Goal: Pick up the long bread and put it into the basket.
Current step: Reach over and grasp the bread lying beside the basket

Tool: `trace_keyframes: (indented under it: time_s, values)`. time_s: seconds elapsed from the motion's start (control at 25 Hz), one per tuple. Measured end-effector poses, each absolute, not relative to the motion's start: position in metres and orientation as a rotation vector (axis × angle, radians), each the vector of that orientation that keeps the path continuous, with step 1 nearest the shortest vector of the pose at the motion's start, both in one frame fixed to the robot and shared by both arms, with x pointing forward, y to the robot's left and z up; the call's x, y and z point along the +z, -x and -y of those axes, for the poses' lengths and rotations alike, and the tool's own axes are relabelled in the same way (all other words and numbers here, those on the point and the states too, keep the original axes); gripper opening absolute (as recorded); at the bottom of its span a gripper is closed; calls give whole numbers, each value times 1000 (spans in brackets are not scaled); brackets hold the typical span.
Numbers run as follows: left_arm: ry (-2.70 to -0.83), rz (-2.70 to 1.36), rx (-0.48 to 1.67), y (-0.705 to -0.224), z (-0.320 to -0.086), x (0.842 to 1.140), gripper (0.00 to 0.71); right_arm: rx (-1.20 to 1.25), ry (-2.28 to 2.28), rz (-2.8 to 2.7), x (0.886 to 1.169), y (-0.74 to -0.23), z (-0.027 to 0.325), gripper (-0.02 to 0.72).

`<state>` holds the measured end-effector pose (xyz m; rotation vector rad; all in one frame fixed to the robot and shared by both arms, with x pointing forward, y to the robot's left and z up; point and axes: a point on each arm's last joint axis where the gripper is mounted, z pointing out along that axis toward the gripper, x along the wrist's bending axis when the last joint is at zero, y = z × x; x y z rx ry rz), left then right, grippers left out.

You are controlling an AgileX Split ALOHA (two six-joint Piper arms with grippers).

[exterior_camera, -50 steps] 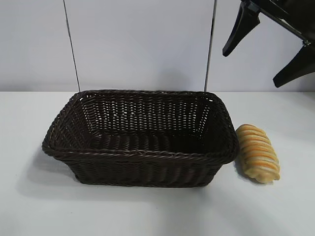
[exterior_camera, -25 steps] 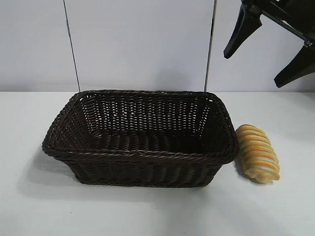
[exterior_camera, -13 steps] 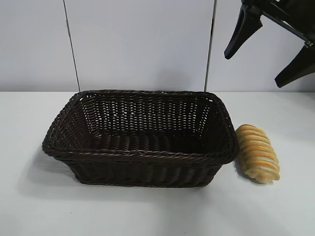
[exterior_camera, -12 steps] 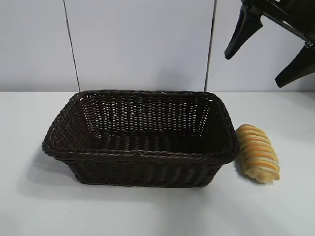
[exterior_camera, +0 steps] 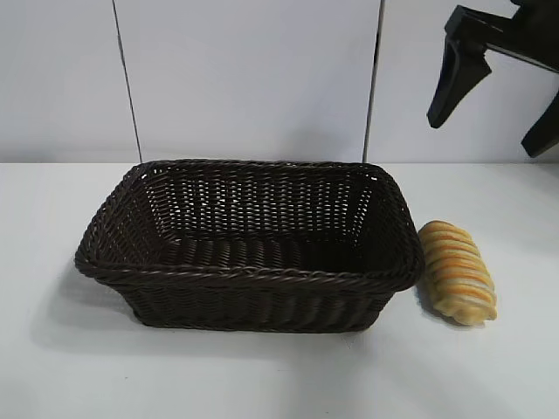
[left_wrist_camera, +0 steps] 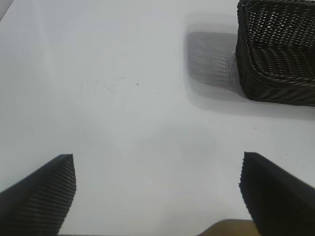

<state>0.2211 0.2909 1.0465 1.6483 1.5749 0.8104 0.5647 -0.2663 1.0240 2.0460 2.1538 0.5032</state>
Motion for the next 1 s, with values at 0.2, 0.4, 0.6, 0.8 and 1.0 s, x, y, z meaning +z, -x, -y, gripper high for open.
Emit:
trace_keyframes:
  time_s: [0.2,0.4,0.6,0.8,1.0]
  values:
    - [-1644,-1577,836,-223,-293,1046,650,519,-2026,-2104,997,-559,269,694]
    - [-1624,-1566,860,-229,-293,1042,649,557,-1997,-2053,983,-557,271,694]
    - [-1619,-1560,871,-230,-294,1042,648,552,-1999,-2043,969,-565,271,694]
    - [-1617,-1557,874,-230,-294,1043,647,521,-2044,-2049,943,-574,270,694]
    - [-1616,-1556,876,-230,-294,1043,647,533,-2050,-2027,932,-580,270,694]
